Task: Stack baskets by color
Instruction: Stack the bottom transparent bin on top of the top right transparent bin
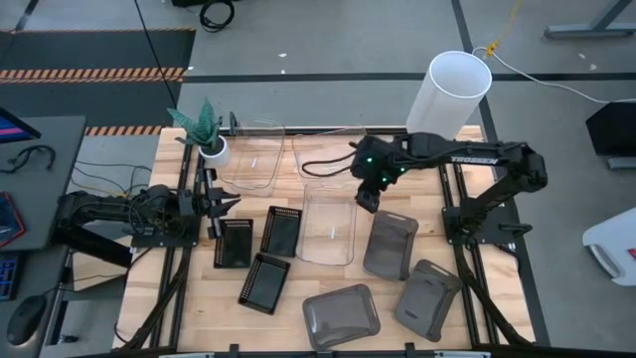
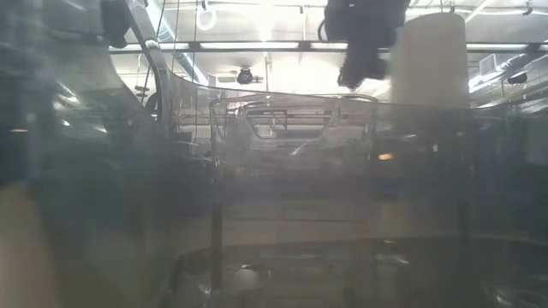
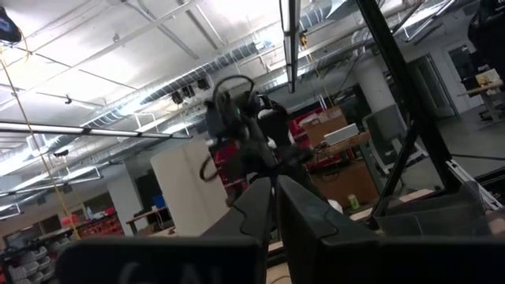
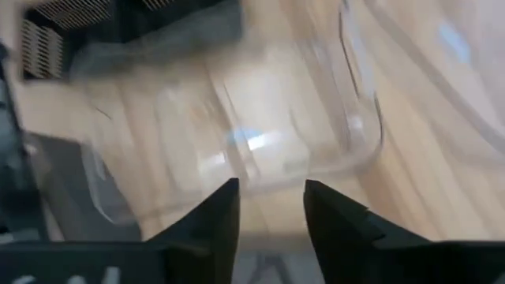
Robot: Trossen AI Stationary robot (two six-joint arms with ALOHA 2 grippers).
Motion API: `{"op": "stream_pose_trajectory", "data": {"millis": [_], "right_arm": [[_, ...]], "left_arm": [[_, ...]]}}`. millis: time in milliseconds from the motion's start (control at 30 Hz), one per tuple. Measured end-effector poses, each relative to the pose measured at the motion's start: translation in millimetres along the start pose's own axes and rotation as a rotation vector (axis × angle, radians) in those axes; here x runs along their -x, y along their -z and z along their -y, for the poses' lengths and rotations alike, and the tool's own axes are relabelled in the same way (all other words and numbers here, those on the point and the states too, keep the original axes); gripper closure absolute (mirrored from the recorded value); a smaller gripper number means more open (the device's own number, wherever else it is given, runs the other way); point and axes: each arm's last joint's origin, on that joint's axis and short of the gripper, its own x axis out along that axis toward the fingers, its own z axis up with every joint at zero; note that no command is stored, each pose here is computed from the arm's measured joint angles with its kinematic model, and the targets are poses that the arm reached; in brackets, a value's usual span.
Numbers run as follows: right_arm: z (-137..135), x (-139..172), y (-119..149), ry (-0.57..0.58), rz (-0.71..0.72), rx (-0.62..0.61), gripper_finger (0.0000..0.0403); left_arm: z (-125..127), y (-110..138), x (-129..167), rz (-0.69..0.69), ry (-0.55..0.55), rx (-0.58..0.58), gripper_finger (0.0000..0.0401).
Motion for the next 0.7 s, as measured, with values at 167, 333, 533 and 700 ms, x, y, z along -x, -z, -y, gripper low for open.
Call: {"op": "stream_pose_trajectory", "data": {"millis": [167,333,533,700], "right_arm": [[1,-11,2,-0.002,-0.165,-0.097,0.0234],[-8,-5,-1,0.024,-0.249,-0.161,0.0235],[-20,14,-9,0.046,-0.2,-0.181,0.0235],[-24,32,-16,0.129,-0.091,-0.126,0.0236]], "left_arm": [[1,1,0,-0.012,0.006,-0.001,0.0374],[1,1,0,-0.012,0.005,-0.001,0.0367],[0,1,0,-0.011,0.005,-0.001,0.0369],[1,1,0,-0.011,0.005,-0.001,0.0372]]}}
